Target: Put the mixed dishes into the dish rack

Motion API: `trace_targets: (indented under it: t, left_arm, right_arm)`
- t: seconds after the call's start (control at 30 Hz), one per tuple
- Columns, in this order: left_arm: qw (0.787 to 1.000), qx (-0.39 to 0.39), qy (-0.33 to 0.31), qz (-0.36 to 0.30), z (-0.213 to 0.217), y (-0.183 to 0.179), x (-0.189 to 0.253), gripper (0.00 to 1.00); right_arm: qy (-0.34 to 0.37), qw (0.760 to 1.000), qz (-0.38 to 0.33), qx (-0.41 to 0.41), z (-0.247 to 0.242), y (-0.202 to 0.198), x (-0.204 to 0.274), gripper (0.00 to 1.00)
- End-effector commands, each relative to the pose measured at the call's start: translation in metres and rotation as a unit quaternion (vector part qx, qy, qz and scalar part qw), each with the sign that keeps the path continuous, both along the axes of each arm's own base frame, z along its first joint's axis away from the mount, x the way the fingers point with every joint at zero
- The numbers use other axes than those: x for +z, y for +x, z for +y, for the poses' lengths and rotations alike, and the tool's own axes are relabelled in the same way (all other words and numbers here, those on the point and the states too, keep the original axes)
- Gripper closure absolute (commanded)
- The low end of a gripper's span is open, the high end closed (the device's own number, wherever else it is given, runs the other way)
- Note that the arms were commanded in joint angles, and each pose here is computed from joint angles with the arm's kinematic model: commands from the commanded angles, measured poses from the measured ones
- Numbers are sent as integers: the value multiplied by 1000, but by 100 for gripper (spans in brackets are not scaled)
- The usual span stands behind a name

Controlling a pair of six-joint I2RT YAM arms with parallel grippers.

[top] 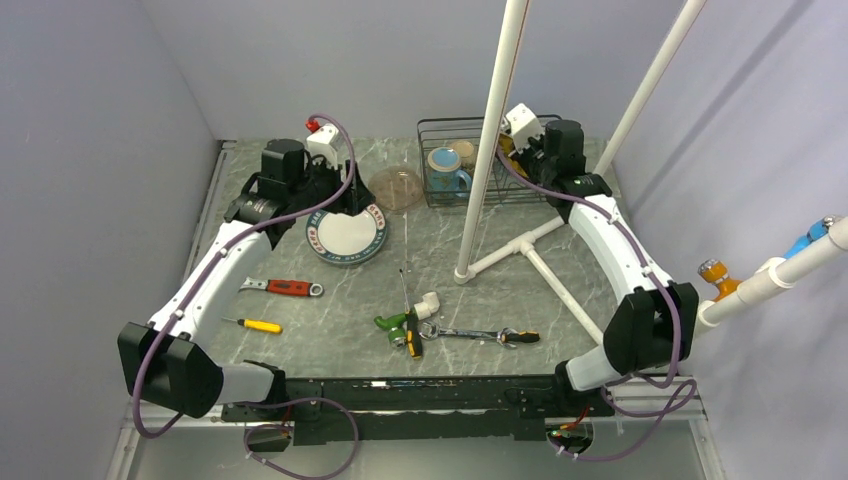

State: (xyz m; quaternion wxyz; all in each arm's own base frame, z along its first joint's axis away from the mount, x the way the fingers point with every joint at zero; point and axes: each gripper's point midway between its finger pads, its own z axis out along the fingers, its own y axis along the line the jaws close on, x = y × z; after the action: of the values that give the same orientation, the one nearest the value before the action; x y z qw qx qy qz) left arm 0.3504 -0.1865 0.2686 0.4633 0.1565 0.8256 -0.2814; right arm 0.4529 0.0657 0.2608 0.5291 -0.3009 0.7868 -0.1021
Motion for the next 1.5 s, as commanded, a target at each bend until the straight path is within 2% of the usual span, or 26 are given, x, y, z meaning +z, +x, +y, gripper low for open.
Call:
trace_targets:
  t: [0.0,0.2,0.3,0.6,0.8,1.17,1.47]
  left_arm:
    - [999,1,-1,-35,1,1,17,30]
    - [1000,1,-1,-28,0,3,10,31]
    - [1000,3,4,-24,0,6,6,31]
    - [1000,4,10,-14,0,10,-3,31]
    - [1000,4,12,-8,-1,12,-8,32]
    - [1000,5,17,-4,0,15,-13,31]
    - [1000,4,19,-3,0,16,-15,32]
  right_arm:
    - [-101,990,-68,71,8,24,33,100]
    - [-213,968,-46,122,3,45,6,100]
    - [-242,961,-51,124,-2,55,2,100]
    - [-291,951,-43,98,-25,91,-10,100]
    - [-312,946,-62,70,-37,113,-7,100]
    - [-344,932,-84,70,-38,146,-8,100]
    - [-378,918,-69,99,-36,161,-19,100]
